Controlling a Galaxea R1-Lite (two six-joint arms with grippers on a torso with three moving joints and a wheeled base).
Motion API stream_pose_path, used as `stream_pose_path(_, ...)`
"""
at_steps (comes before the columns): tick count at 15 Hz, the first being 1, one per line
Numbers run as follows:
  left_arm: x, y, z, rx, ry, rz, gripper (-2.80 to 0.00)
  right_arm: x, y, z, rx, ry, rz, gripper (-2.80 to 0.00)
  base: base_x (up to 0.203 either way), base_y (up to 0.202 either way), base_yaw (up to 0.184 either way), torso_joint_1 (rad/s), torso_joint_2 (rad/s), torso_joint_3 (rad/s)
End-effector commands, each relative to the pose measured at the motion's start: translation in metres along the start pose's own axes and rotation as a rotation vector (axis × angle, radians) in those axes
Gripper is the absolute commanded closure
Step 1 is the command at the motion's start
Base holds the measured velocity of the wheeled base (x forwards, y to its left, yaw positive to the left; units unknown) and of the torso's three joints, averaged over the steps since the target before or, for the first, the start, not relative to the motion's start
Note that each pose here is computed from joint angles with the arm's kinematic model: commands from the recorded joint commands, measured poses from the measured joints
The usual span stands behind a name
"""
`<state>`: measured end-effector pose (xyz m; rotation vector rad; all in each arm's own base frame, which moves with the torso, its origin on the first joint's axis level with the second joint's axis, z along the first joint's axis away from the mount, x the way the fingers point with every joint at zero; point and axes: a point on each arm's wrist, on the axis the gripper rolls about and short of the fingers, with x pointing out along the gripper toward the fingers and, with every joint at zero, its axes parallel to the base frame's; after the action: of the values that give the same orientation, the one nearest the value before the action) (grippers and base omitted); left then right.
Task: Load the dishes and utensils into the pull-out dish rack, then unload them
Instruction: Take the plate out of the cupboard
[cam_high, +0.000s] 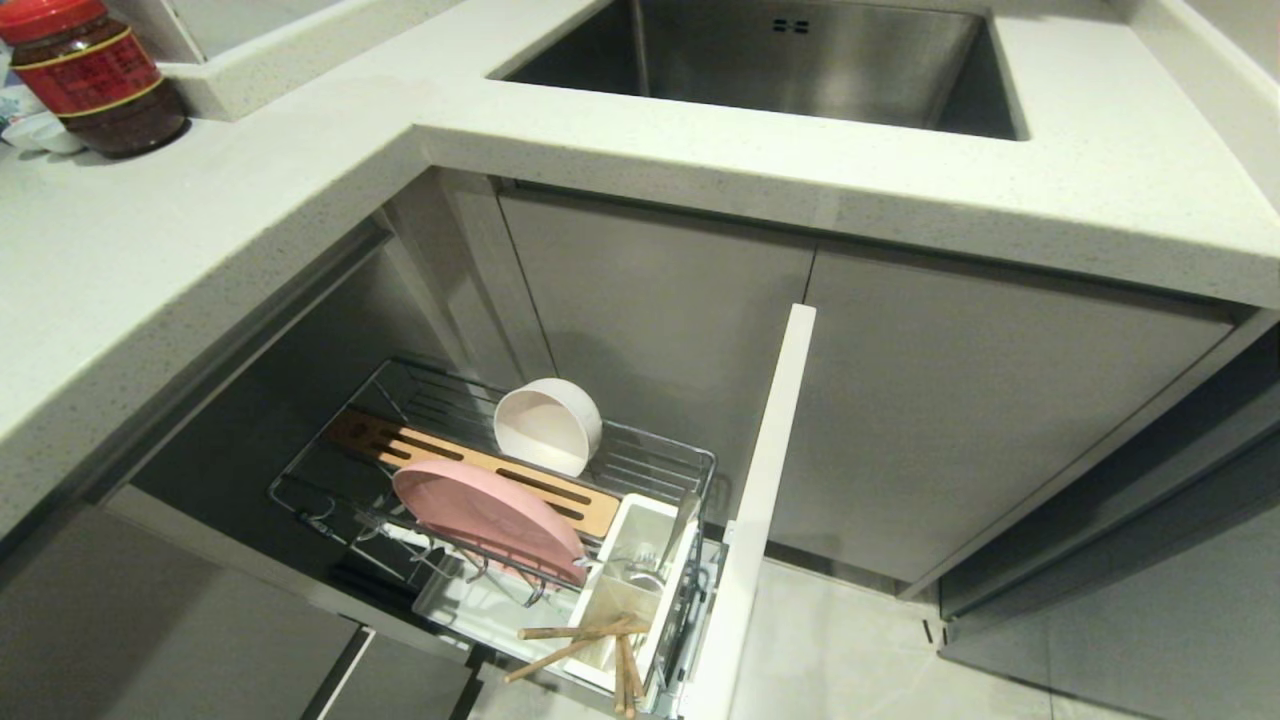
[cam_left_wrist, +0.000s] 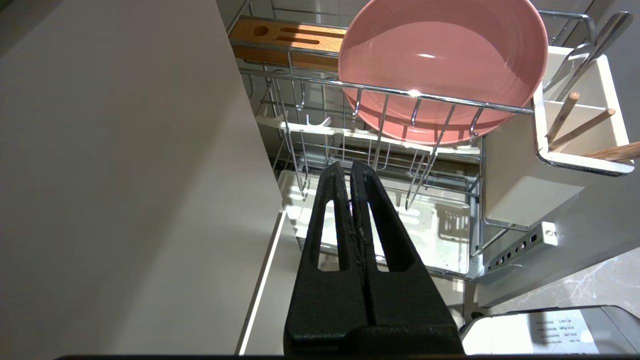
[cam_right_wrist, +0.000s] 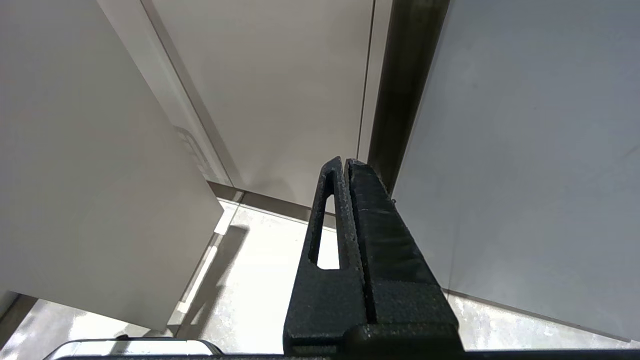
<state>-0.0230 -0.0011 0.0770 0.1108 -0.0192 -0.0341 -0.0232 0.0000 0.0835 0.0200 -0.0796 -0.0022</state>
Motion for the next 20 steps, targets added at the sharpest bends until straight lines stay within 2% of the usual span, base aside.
stream_pose_path(1, 0.0011, -0.0003, -0.0033, -0.001, 0.014, -0.002, 0.0, 0.0016, -0.0002, -0.0073, 0.0, 0.026, -0.001, 0.0, 0.0, 0.0, 0.0, 0.0, 0.0, 0.0)
stream_pose_path(9, 0.0011, -0.0003, -0.0034, -0.006, 0.014, 0.0, 0.0, 0.0016, -0.0001, -0.0073, 0.0, 0.026, 0.0, 0.0, 0.0, 0.0, 0.0, 0.0, 0.0, 0.0)
stream_pose_path(15, 0.0011, -0.0001, -0.0031, -0.078, 0.011, 0.009, 0.0, 0.0016, -0.0002, -0.0073, 0.0, 0.026, 0.0, 0.0, 0.0, 0.0, 0.0, 0.0, 0.0, 0.0)
stream_pose_path(20, 0.0011, 0.0001, -0.0033, -0.077, 0.012, 0.017, 0.0, 0.0016, -0.0001, -0.0073, 0.0, 0.026, 0.0, 0.0, 0.0, 0.0, 0.0, 0.0, 0.0, 0.0)
